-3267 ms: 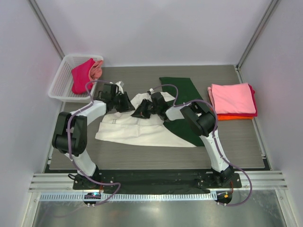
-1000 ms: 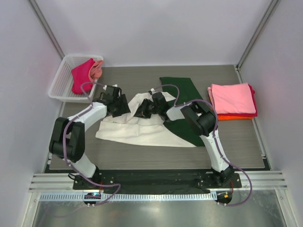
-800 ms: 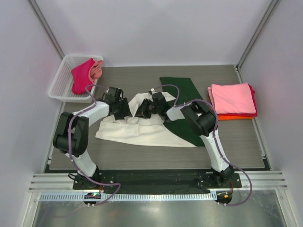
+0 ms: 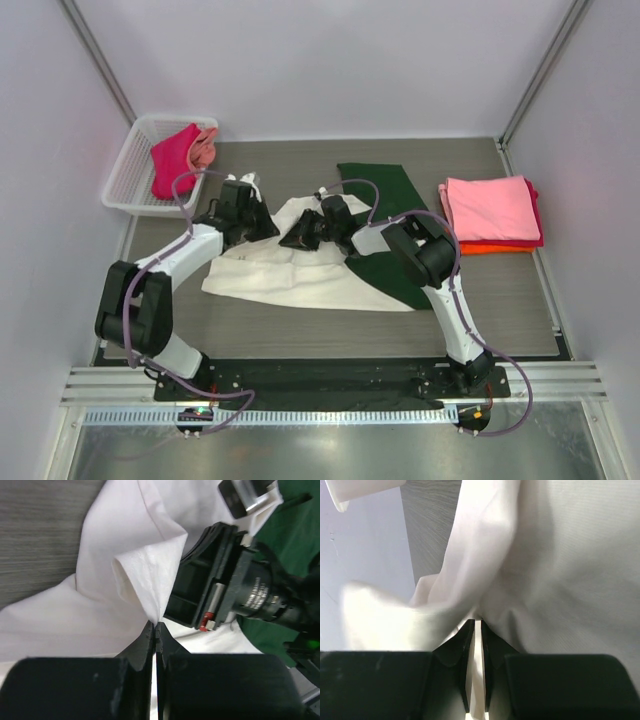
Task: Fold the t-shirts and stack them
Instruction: Fold the tshirt
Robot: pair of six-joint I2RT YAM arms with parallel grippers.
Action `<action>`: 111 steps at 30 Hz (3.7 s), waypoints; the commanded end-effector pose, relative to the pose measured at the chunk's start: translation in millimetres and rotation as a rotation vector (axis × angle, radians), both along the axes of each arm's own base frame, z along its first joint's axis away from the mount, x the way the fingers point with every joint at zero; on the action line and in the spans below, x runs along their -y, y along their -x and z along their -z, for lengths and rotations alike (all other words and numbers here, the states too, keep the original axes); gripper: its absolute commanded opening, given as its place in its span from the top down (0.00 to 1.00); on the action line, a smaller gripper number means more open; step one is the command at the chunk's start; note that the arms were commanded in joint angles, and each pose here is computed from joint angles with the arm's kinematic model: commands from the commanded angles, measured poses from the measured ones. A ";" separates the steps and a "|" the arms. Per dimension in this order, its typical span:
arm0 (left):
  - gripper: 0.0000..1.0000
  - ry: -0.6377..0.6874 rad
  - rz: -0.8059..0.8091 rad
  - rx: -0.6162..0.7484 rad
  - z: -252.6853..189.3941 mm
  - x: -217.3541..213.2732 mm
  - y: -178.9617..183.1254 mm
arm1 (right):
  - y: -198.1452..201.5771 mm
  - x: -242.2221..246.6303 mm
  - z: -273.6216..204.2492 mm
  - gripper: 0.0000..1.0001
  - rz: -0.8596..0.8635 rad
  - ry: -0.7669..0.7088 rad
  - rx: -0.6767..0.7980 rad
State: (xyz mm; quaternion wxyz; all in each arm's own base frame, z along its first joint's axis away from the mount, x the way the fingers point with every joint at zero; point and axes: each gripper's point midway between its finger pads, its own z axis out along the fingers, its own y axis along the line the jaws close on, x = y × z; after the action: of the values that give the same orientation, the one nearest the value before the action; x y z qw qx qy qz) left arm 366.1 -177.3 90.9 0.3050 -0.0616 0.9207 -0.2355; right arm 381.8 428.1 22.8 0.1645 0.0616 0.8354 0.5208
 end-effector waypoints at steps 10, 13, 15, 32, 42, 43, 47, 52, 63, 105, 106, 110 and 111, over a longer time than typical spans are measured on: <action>1.00 -0.401 -0.353 0.297 -64.7 -84.1 -84.5 | 4.3 23.9 49.8 0.83 0.048 0.137 -0.090; 1.00 -0.497 -0.426 0.254 -47.7 -102.3 -110.8 | 4.6 24.2 48.6 0.81 0.047 0.137 -0.086; 1.00 -0.568 -0.468 0.164 -17.1 -120.8 -121.7 | 3.7 24.9 44.1 0.78 0.047 0.139 -0.072; 0.23 -0.452 -0.607 0.039 11.9 -171.8 -141.9 | -16.2 47.0 -16.2 0.56 0.132 0.152 0.129; 0.22 -0.248 -0.434 0.029 16.7 -125.4 -179.3 | -55.5 58.8 -100.3 0.55 0.124 0.143 0.333; 0.22 -0.238 -0.428 0.022 19.5 -123.2 -177.7 | -57.1 57.6 -105.0 0.55 0.118 0.136 0.346; 0.23 -0.201 -0.406 0.012 25.1 -115.4 -176.4 | -67.9 64.8 -118.8 0.55 0.132 0.160 0.375; 0.27 -0.203 -0.400 -0.061 44.3 -114.8 -173.1 | -97.4 95.2 -149.7 0.55 0.212 0.149 0.420; 0.86 -0.124 -0.352 -0.125 65.1 -101.8 -174.1 | -193.5 207.0 -189.1 0.56 0.537 0.301 0.452; 1.00 -0.207 -0.656 0.089 20.7 -193.5 -162.8 | -281.9 289.1 -26.6 0.49 0.489 0.763 0.314; 1.00 -0.208 -0.657 0.091 20.1 -193.7 -163.2 | -279.6 283.7 -27.0 0.51 0.463 0.742 0.315; 1.00 -0.212 -0.660 0.088 20.2 -194.5 -161.8 | -278.0 286.9 -25.5 0.66 0.462 0.745 0.308; 1.00 -0.213 -0.660 0.085 21.2 -194.5 -161.5 | -278.0 288.4 -26.6 0.79 0.467 0.746 0.306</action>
State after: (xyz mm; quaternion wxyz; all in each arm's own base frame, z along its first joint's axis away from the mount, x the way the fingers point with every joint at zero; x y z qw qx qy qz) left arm 517.9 9.7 56.7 0.3846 -0.3088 0.8691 -0.0377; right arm 664.3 135.0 37.4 0.4128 0.1176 0.8949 0.1223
